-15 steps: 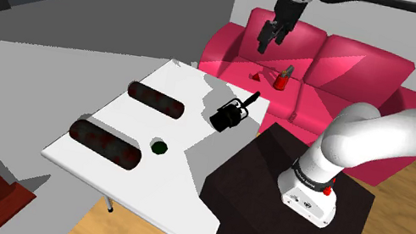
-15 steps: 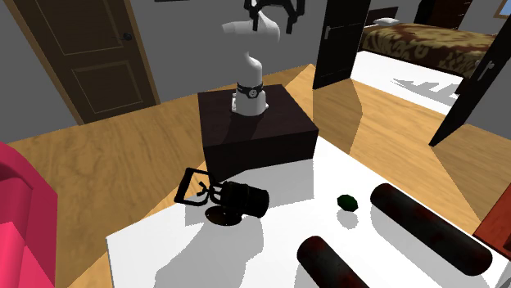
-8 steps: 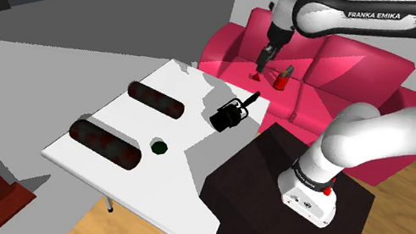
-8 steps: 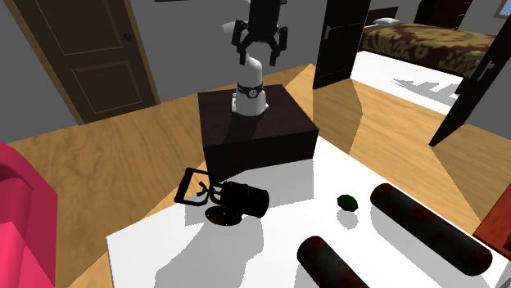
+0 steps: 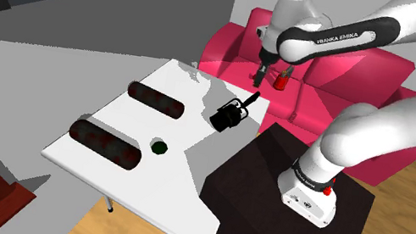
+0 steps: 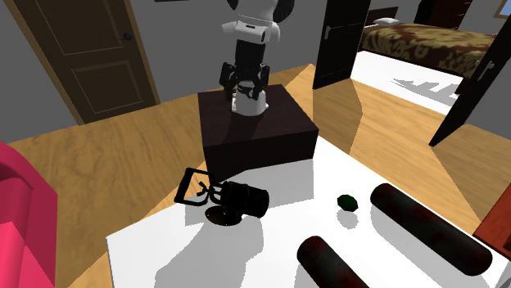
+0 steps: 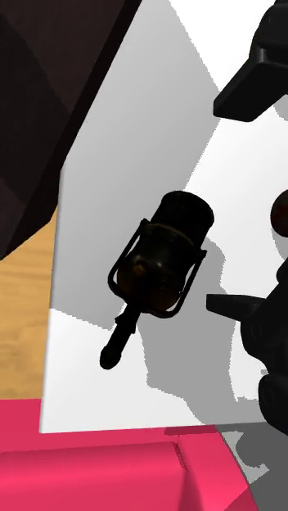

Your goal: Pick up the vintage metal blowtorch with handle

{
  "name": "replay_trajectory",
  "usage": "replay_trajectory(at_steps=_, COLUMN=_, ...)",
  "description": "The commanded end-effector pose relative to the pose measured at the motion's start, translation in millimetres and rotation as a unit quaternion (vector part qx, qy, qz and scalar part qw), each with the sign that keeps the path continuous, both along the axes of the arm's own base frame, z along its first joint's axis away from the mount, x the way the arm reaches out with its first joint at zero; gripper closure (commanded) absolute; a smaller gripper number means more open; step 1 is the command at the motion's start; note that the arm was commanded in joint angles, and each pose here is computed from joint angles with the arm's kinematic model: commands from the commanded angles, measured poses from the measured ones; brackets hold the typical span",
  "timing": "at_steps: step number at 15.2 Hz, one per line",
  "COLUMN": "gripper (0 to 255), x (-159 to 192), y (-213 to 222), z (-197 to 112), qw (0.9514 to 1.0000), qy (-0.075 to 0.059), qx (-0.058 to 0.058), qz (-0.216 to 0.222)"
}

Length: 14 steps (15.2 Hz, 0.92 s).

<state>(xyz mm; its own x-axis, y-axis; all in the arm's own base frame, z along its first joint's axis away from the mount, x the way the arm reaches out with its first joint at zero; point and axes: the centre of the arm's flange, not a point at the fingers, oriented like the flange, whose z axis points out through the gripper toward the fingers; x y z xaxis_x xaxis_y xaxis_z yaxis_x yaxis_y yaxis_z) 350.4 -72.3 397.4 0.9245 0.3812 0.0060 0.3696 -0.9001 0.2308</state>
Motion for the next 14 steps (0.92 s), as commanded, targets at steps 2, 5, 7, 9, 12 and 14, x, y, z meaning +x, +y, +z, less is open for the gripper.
replay_trajectory(at_steps=2, gripper=0, x=11, y=-16, z=-34, qw=0.999, qy=0.009, qx=-0.014, qz=0.041)
replay_trajectory(at_steps=5, gripper=0, x=21, y=-33, z=-68, qw=0.9963, qy=0.019, qx=-0.027, qz=0.08)
replay_trajectory(at_steps=7, gripper=0, x=27, y=-44, z=-90, qw=0.9934, qy=0.026, qx=-0.036, qz=0.105)
replay_trajectory(at_steps=9, gripper=0, x=34, y=-55, z=-113, qw=0.9898, qy=0.033, qx=-0.045, qz=0.131)
replay_trajectory(at_steps=12, gripper=0, x=46, y=-72, z=-146, qw=0.983, qy=0.043, qx=-0.058, qz=0.169)
replay_trajectory(at_steps=14, gripper=0, x=53, y=-83, z=-168, qw=0.9774, qy=0.049, qx=-0.066, qz=0.195)
